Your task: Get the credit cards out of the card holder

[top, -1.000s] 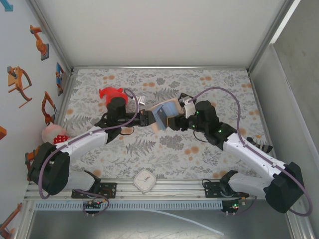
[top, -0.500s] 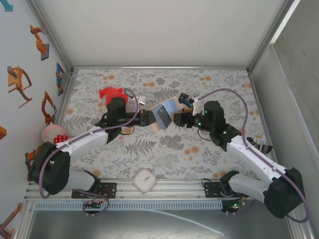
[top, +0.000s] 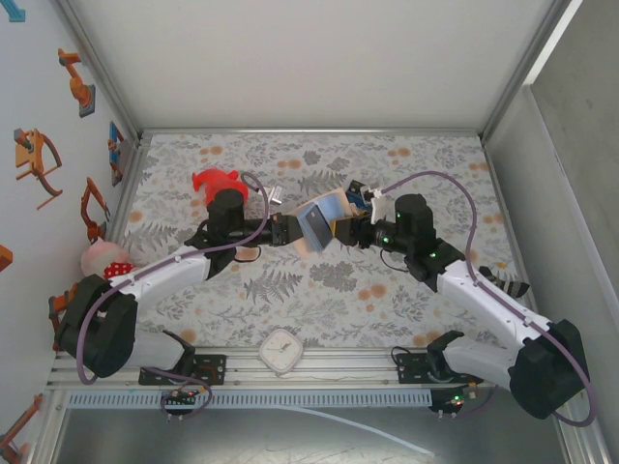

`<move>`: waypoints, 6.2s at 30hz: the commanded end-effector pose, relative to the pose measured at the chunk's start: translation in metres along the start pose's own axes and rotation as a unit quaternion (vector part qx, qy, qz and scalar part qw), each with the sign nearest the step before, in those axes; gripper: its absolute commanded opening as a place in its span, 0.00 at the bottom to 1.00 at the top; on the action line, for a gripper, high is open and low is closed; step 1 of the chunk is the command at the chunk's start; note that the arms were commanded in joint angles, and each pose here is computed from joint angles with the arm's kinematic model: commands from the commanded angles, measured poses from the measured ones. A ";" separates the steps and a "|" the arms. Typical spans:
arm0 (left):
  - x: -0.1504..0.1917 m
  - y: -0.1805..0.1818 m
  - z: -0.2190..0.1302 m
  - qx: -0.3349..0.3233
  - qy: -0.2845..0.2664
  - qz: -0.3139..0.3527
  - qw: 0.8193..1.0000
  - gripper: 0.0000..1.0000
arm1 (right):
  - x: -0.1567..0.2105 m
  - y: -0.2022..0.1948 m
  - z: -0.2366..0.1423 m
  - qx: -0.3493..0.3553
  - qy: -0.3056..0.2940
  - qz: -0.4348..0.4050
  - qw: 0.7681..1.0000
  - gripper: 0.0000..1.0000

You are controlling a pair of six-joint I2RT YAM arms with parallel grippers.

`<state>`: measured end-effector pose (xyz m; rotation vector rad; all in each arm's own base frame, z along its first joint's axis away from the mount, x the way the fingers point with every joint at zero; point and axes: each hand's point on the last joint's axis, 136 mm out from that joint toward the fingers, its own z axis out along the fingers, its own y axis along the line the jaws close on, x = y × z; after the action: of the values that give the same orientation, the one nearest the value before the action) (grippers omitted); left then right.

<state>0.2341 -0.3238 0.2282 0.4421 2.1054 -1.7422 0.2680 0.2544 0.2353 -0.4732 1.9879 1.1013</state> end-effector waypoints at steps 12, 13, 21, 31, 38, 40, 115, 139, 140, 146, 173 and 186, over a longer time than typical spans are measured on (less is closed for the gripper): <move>-0.004 -0.010 0.002 0.027 -0.002 0.006 1.000 0.25 | -0.010 -0.005 -0.010 0.032 -0.028 0.006 0.999 0.00; -0.004 -0.010 0.002 0.028 -0.002 0.005 1.000 0.31 | -0.012 -0.006 -0.012 0.038 -0.031 0.010 0.999 0.00; -0.005 -0.011 0.002 0.035 -0.007 -0.002 0.999 0.63 | -0.014 -0.011 -0.014 0.052 -0.041 0.039 0.997 0.00; -0.005 -0.009 0.006 0.037 -0.007 -0.001 0.999 0.83 | -0.016 -0.007 -0.013 0.043 -0.043 0.052 0.997 0.00; -0.006 0.000 0.014 -0.008 -0.003 0.028 1.000 0.83 | -0.019 -0.005 -0.012 0.029 -0.058 0.079 0.995 0.00; -0.002 0.002 0.019 -0.027 0.009 0.042 0.999 0.83 | -0.019 -0.005 -0.012 0.027 -0.063 0.088 0.994 0.00; 0.088 0.110 0.045 -0.096 0.181 -0.099 0.974 0.07 | 0.027 -0.073 -0.049 0.267 0.017 0.105 0.958 0.50; 0.103 0.155 0.034 -0.156 0.233 -0.136 0.950 0.32 | 0.033 -0.078 -0.039 0.265 0.029 0.110 0.958 0.50; 0.102 0.155 0.033 -0.160 0.234 -0.134 0.949 0.33 | 0.033 -0.078 -0.039 0.265 0.030 0.110 0.957 0.50; 0.099 0.162 0.019 -0.210 0.229 -0.121 0.943 0.44 | 0.034 -0.078 -0.042 0.268 0.030 0.109 0.957 0.50; 0.018 0.127 -0.064 -0.463 -0.106 0.165 0.864 0.97 | 0.077 -0.062 0.011 0.149 0.093 0.196 0.965 0.27; 0.042 0.166 -0.035 -0.525 -0.032 0.199 0.827 0.97 | 0.128 -0.062 0.057 0.125 0.185 0.226 0.948 0.25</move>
<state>0.2616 -0.2490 0.0605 0.4036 2.3491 -0.2414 0.2505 0.2607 0.0726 -0.0795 2.6551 0.9820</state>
